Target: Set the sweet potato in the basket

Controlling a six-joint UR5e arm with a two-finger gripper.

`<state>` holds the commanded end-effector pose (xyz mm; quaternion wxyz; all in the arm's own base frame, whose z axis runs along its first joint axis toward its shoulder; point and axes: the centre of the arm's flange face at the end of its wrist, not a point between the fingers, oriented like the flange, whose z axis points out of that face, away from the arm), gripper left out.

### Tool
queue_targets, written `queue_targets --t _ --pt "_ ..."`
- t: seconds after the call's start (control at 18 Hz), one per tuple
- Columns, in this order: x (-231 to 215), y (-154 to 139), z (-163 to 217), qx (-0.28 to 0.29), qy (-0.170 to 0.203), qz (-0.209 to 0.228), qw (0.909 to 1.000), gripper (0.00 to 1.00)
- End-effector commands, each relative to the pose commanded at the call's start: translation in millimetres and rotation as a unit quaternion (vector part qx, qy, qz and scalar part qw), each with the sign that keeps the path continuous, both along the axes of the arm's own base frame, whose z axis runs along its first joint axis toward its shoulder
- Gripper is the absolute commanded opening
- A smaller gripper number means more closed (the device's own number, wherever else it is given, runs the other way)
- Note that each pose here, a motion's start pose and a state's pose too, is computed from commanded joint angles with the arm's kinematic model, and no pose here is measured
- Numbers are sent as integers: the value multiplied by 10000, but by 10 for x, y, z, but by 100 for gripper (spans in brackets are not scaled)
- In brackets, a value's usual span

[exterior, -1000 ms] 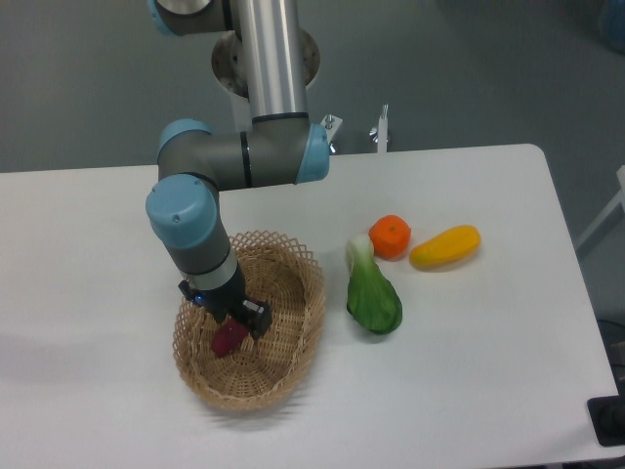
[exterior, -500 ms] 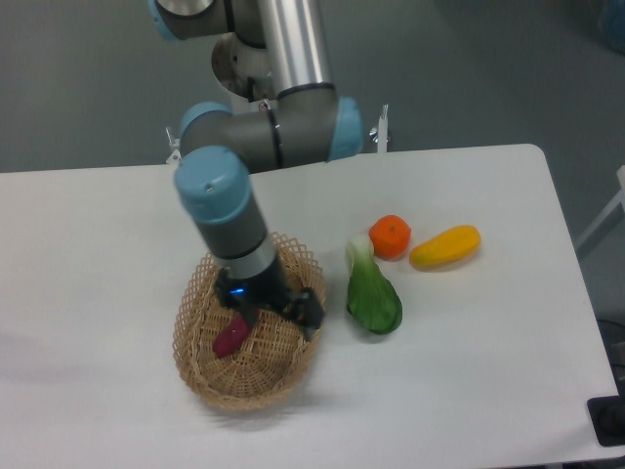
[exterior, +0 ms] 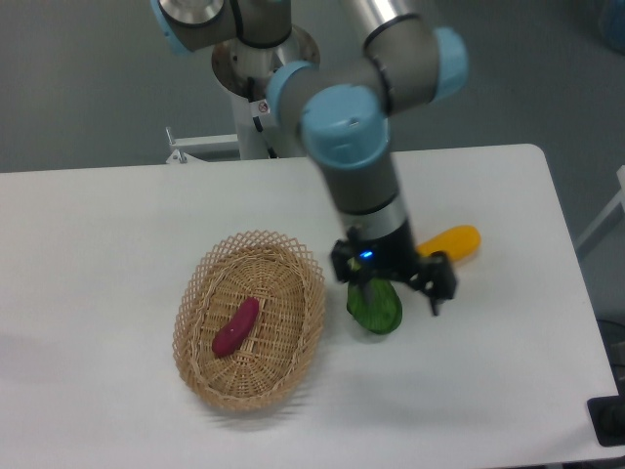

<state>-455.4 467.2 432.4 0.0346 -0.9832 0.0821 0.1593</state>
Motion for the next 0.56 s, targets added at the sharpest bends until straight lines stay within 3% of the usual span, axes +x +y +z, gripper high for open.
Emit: queue_targets --t 0.17,0.56 --pt "-210 -326 139 29 -76 -603 9981 100" --pt "-336 -563 173 28 -137 -503 9986 100"
